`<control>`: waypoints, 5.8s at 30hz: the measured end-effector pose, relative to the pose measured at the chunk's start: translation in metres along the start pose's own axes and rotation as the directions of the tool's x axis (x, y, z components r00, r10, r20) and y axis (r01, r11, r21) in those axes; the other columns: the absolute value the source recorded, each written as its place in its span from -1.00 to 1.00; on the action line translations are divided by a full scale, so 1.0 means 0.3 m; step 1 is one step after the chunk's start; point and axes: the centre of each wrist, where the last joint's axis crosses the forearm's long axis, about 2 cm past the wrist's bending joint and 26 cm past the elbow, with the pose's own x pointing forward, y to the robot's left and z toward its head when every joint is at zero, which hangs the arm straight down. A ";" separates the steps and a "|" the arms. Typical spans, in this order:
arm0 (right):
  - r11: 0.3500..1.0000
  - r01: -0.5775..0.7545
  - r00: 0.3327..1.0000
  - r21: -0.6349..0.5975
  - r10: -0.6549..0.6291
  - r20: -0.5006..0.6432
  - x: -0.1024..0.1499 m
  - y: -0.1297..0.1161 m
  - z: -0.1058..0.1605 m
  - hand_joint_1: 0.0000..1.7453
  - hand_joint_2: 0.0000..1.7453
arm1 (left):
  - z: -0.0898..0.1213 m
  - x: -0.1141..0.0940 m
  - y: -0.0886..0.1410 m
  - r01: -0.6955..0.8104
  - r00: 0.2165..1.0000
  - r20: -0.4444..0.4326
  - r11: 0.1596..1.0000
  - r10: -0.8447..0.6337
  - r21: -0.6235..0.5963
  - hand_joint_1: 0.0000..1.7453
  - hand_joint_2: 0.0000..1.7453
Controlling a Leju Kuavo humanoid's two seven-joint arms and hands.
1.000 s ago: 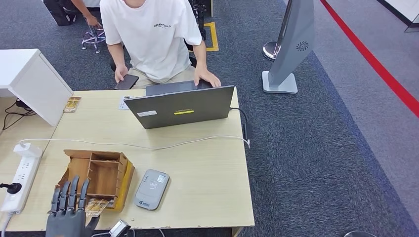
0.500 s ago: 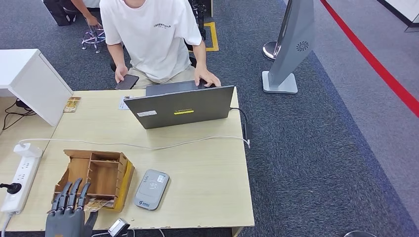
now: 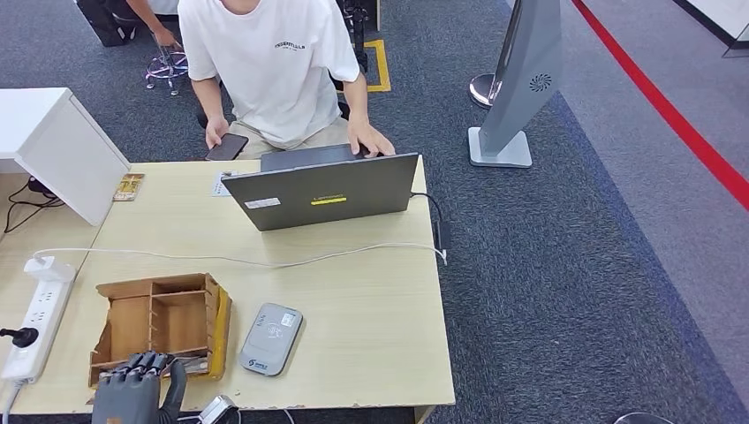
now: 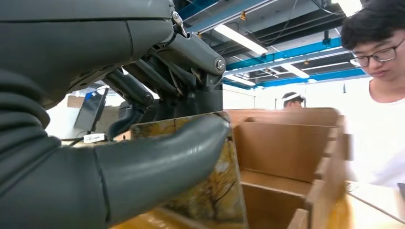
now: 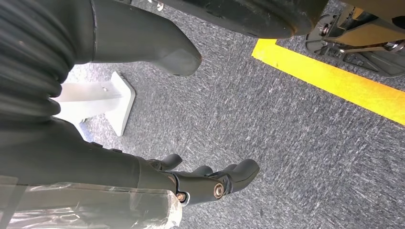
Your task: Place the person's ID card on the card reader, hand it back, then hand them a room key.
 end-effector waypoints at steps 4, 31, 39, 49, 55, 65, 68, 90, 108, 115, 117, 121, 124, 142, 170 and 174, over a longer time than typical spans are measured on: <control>1.000 0.000 1.000 -0.001 0.000 0.000 0.000 0.000 0.000 -1.00 1.00 | -0.001 -0.001 -0.003 -0.014 1.000 -0.014 1.000 0.014 0.000 1.00 1.00; 1.000 0.015 1.000 -0.014 -0.015 -0.005 -0.001 -0.001 0.000 -1.00 1.00 | -0.134 0.109 0.182 -0.048 0.995 0.097 0.973 0.026 0.227 1.00 1.00; 1.000 0.018 1.000 -0.015 -0.018 -0.006 -0.001 -0.001 0.000 -1.00 1.00 | -0.172 0.136 0.247 -0.077 0.986 0.166 0.951 0.028 0.301 1.00 1.00; 0.996 -0.090 0.995 0.023 0.089 0.044 0.033 -0.013 -0.004 -1.00 1.00 | -0.729 0.088 0.454 0.039 0.963 0.198 0.817 -0.185 0.576 1.00 1.00; 0.988 -0.148 0.986 0.044 0.144 0.081 0.060 -0.021 -0.005 -1.00 1.00 | -1.029 -0.024 0.527 0.241 0.936 0.074 0.781 -0.344 0.576 1.00 1.00; 0.981 -0.183 0.980 0.059 0.177 0.096 0.074 -0.025 -0.006 -1.00 1.00 | -1.210 -0.189 0.554 0.391 0.912 -0.056 0.821 -0.406 0.417 -1.00 1.00; 0.982 -0.178 0.981 0.063 0.172 0.088 0.073 -0.025 -0.006 -1.00 1.00 | -1.212 -0.198 0.541 0.389 0.915 -0.058 0.835 -0.399 0.389 -1.00 1.00; 0.994 -0.099 0.994 0.055 0.096 0.059 0.035 -0.006 -0.002 -1.00 1.00 | -1.006 -0.237 0.451 0.195 0.975 0.024 0.907 -0.219 0.373 -1.00 1.00; 0.998 -0.006 1.000 0.055 0.005 0.016 -0.017 0.017 0.004 -1.00 1.00 | -0.130 -0.911 0.568 -0.384 0.811 -0.178 0.737 0.557 0.556 -1.00 1.00; 0.999 -0.001 1.000 0.052 0.000 0.016 -0.016 0.016 0.004 -1.00 1.00 | -0.036 -0.965 0.570 -0.361 0.745 -0.237 0.675 0.624 0.643 -1.00 1.00; 0.999 0.004 1.000 0.052 -0.004 0.015 -0.016 0.016 0.004 -1.00 1.00 | 0.007 -0.987 0.559 -0.419 0.653 -0.209 0.577 0.728 0.701 -1.00 1.00; 0.999 0.014 1.000 0.053 -0.014 0.009 -0.021 0.018 0.004 -1.00 -0.50 | 0.195 -1.032 0.467 -0.436 0.354 -0.047 0.209 0.934 0.875 -1.00 -0.50; 0.997 0.020 1.000 0.069 -0.020 0.005 -0.020 0.018 0.004 -1.00 0.50 | 0.334 -0.965 0.309 -0.271 0.107 0.032 -0.001 0.994 0.963 -1.00 -0.50; 0.998 0.019 0.999 0.056 -0.017 -0.027 -0.009 0.013 0.003 -1.00 -1.00 | 0.411 0.037 -0.347 -0.092 -0.897 -0.193 0.259 0.398 0.962 -1.00 -1.00; 0.994 0.087 0.995 0.063 -0.083 -0.060 -0.014 0.013 0.003 -1.00 -1.00 | 0.375 0.119 -0.367 -0.532 -0.776 -0.591 0.274 0.220 0.801 -1.00 -1.00; 0.994 0.086 0.995 0.063 -0.083 -0.059 -0.014 0.013 0.002 -1.00 -1.00 | 0.373 0.120 -0.367 -0.540 -0.771 -0.598 0.274 0.218 0.796 -1.00 -1.00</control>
